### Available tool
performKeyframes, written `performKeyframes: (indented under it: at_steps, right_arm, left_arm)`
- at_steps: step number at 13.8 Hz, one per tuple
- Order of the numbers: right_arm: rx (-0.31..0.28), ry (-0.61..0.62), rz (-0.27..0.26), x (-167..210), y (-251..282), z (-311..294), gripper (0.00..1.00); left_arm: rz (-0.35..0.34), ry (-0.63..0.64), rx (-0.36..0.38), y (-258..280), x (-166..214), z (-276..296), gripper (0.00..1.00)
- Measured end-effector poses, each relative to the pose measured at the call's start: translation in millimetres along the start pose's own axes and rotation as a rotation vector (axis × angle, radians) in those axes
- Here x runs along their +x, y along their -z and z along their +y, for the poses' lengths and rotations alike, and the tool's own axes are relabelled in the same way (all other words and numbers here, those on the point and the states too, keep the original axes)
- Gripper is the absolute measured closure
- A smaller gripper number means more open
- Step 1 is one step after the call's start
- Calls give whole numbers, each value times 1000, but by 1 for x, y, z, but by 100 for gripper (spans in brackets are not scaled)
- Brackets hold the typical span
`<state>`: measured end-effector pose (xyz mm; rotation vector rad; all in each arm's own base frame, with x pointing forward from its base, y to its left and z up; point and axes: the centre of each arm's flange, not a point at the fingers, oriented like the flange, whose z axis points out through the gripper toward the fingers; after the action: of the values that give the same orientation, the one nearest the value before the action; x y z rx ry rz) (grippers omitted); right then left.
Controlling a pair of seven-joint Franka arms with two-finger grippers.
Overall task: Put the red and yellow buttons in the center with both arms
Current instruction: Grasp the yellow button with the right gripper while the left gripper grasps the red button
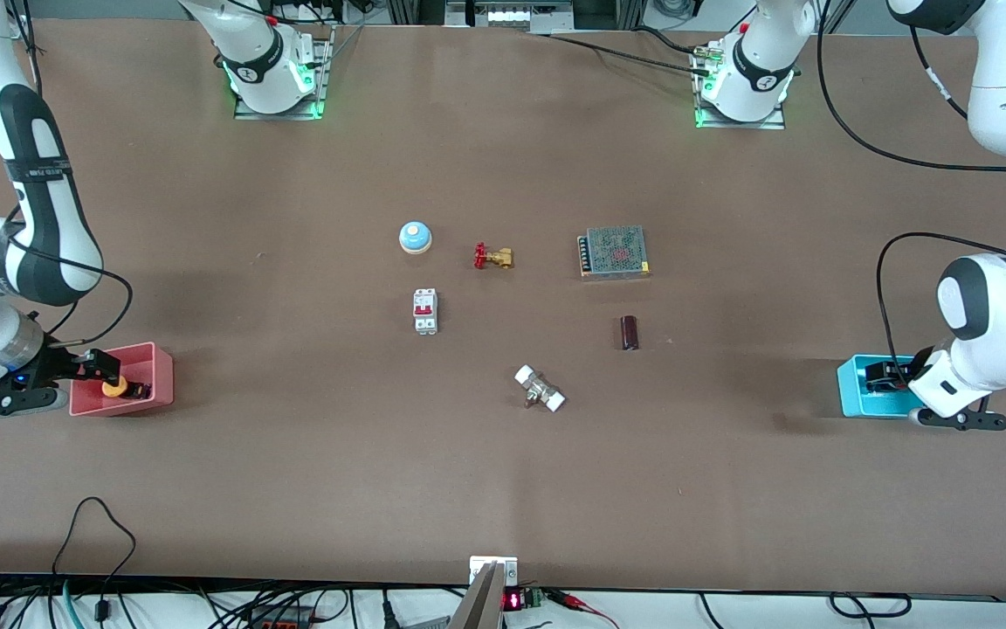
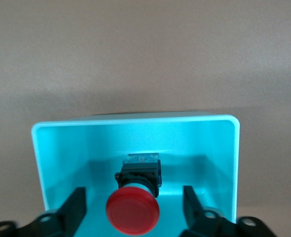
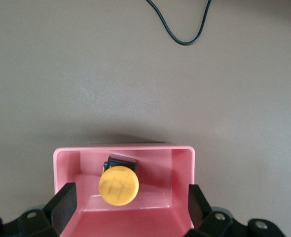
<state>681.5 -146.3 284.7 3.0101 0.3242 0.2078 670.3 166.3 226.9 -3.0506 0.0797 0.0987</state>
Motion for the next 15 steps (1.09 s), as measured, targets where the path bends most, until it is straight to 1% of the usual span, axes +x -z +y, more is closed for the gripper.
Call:
performKeyframes:
  at_steps: [3, 5, 8, 10, 12, 15]
  right_arm:
    - [5, 2, -7, -1, -9, -2, 0]
    - [7, 3, -7, -2, -17, -3, 0]
    - [15, 5, -22, -7, -34, -7, 0]
    - [17, 5, -25, -8, -39, -8, 0]
    - [17, 6, -23, -8, -41, -9, 0]
    - [17, 7, -20, -7, -42, -9, 0]
  left_arm:
    - [4, 1, -3, 1, 1, 1, 57]
    - [4, 7, -12, 1, 0, -1, 58]
    - [14, 10, -52, 2, 0, -2, 58]
    - [24, 4, -55, 6, 2, -1, 58]
    - [35, -2, -54, 25, 7, 1, 58]
    - [12, -8, -58, 71, 4, 3, 58]
